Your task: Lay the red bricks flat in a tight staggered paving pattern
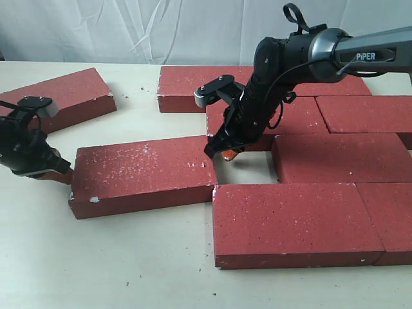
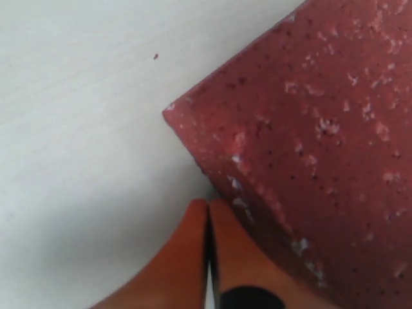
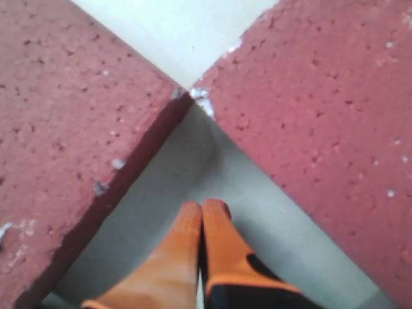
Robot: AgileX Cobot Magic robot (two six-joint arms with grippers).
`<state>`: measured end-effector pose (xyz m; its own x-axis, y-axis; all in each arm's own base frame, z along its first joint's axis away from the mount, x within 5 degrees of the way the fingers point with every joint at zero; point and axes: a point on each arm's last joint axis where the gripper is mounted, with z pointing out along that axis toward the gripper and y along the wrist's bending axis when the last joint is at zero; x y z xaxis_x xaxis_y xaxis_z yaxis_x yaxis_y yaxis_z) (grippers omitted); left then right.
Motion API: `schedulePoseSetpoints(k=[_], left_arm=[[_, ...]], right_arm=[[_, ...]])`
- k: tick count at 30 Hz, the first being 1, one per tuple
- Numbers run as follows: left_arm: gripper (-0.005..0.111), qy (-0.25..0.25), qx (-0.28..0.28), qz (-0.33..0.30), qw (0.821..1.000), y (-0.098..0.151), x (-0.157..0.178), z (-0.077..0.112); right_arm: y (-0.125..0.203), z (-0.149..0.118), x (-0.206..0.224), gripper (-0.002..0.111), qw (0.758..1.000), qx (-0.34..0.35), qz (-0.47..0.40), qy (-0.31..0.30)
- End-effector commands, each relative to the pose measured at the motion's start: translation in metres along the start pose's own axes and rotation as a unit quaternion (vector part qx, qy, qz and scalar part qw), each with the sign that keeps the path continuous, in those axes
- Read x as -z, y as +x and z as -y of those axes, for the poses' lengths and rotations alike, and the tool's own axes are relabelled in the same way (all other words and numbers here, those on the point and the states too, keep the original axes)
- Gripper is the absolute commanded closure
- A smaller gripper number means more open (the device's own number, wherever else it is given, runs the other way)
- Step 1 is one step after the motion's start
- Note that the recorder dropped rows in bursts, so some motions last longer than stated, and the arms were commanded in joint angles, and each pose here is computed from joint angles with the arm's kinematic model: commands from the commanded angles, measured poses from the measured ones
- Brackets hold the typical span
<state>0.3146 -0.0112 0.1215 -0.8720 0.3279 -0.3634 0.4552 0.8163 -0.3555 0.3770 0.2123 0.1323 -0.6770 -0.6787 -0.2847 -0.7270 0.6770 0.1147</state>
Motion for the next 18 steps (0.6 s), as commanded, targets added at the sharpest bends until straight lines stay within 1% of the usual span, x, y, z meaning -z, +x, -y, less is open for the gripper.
schedulePoseSetpoints(k=[1,7,12,18], left_arm=[[0.107,-0.001,-0.004,0.004,1.0,-0.007,-0.005,0.002],[0.107,-0.003,-0.005,0.005,1.0,-0.007,-0.004,0.002],[0.107,-0.025,0.005,0.023,0.999,-0.01,-0.004,-0.002],[0.107,-0.025,0.011,0.03,0.999,-0.011,-0.004,-0.002]], right_arm=[[-0.002,-0.011,-0.002,0.109,1.0,0.019,-0.001,-0.009],[-0.002,-0.014,-0.003,0.109,1.0,0.025,-0.002,-0.009],[-0.002,-0.015,-0.002,0.109,1.0,0.025,-0.005,-0.011],[-0.003,-0.017,0.008,0.109,0.999,0.029,-0.004,-0.013]])
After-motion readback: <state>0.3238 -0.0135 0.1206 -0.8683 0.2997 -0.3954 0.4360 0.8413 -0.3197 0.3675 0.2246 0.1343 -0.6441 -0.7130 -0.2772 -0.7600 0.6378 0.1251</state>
